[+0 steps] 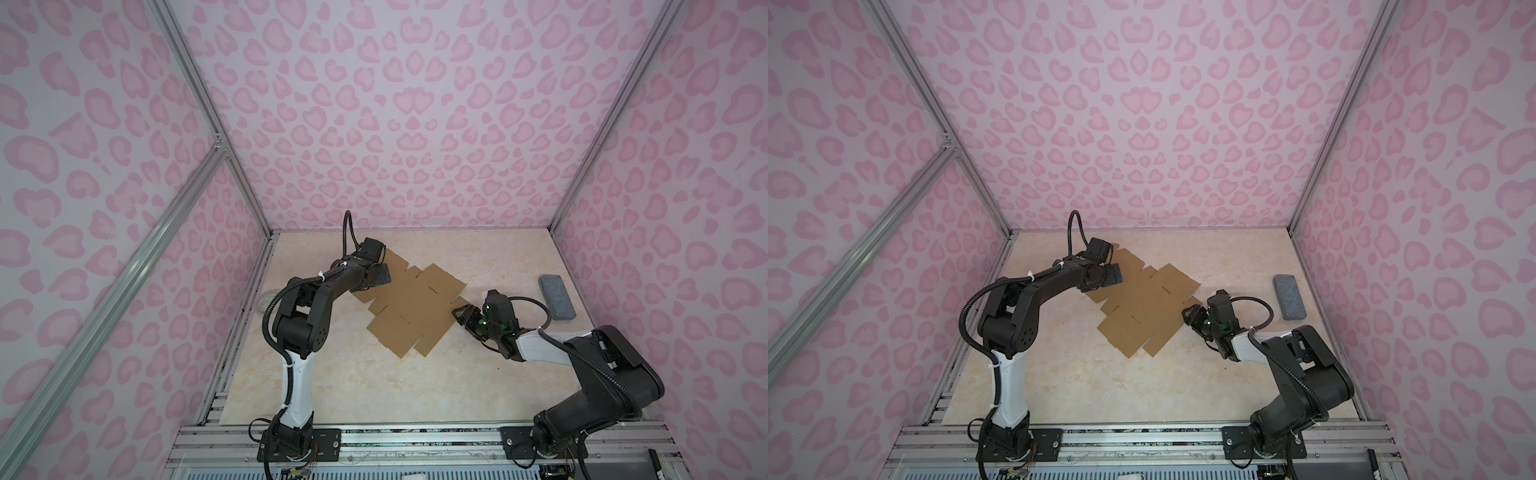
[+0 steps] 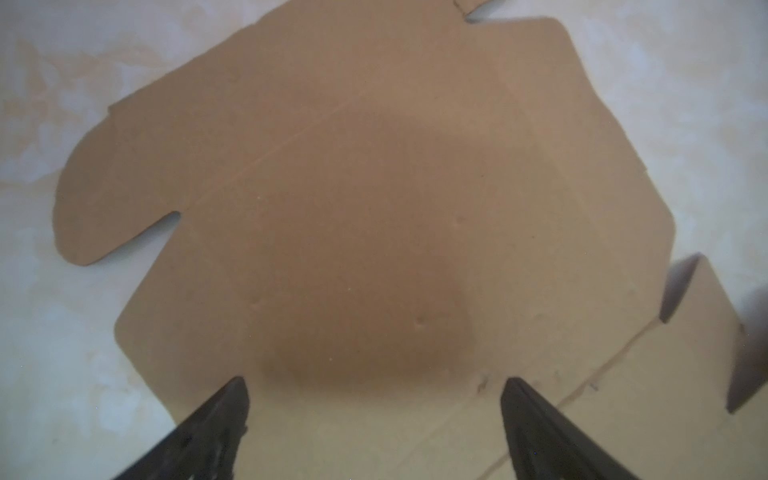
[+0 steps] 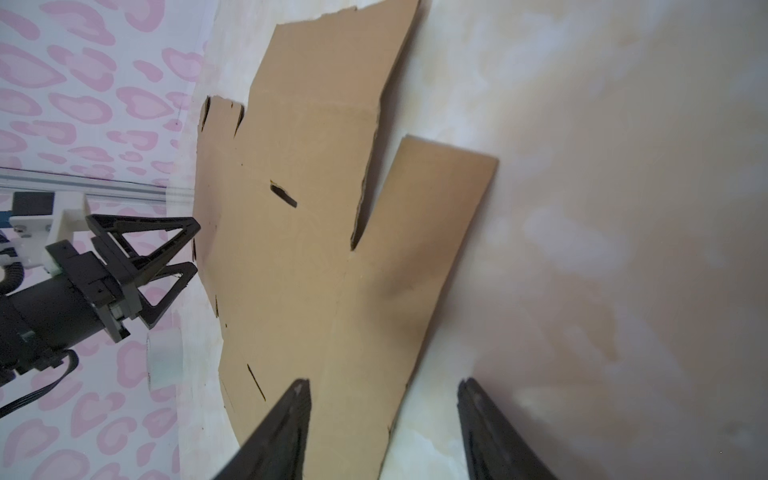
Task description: Fold the paper box
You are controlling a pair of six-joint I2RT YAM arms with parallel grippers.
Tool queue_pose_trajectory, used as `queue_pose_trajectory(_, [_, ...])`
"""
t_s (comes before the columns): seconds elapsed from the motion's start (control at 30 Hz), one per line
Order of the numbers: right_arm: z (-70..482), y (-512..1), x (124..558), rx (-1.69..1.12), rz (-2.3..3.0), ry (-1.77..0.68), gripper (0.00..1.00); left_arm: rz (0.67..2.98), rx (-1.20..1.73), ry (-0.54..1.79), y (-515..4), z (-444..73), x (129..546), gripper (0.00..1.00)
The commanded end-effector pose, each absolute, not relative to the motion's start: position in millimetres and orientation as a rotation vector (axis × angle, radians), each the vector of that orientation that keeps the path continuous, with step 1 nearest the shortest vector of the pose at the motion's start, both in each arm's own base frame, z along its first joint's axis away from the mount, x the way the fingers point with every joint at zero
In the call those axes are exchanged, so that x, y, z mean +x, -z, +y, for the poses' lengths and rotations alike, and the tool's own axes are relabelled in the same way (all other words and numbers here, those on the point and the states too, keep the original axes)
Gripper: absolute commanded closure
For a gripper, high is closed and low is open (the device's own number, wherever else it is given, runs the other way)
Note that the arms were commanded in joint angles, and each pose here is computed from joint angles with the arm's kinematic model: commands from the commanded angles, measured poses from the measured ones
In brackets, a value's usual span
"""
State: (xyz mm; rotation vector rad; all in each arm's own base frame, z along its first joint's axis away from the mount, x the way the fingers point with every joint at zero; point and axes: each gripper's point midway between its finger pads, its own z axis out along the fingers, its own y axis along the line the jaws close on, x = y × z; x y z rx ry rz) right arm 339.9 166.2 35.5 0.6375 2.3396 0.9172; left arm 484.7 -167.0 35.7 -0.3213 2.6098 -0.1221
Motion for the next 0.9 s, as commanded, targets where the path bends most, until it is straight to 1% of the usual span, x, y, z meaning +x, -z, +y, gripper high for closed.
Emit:
queue_pose_trajectory(0.0, [169,-36,345,0.631,2.308,-0.94,0.42,2.651,-0.356,0.11,-21,-165,478,0.02])
queue_pose_trajectory(0.33, [174,-41,352,0.613,2.23,-1.005,0.43,2.711,-0.396,0.1,7,-163,465,0.02])
queue_pose_trajectory(0.43, [178,-47,353,0.603,2.189,-1.06,0.43,2.718,-0.401,0.107,12,-163,462,0.02])
queue_pose_trajectory(0.63, [187,-56,356,0.603,2.121,-1.172,0.43,2.718,-0.403,0.11,12,-163,461,0.03])
queue_pose_trajectory(0.87, [187,-54,360,0.632,2.108,-1.171,0.46,2.72,-0.398,0.123,13,-165,460,0.02])
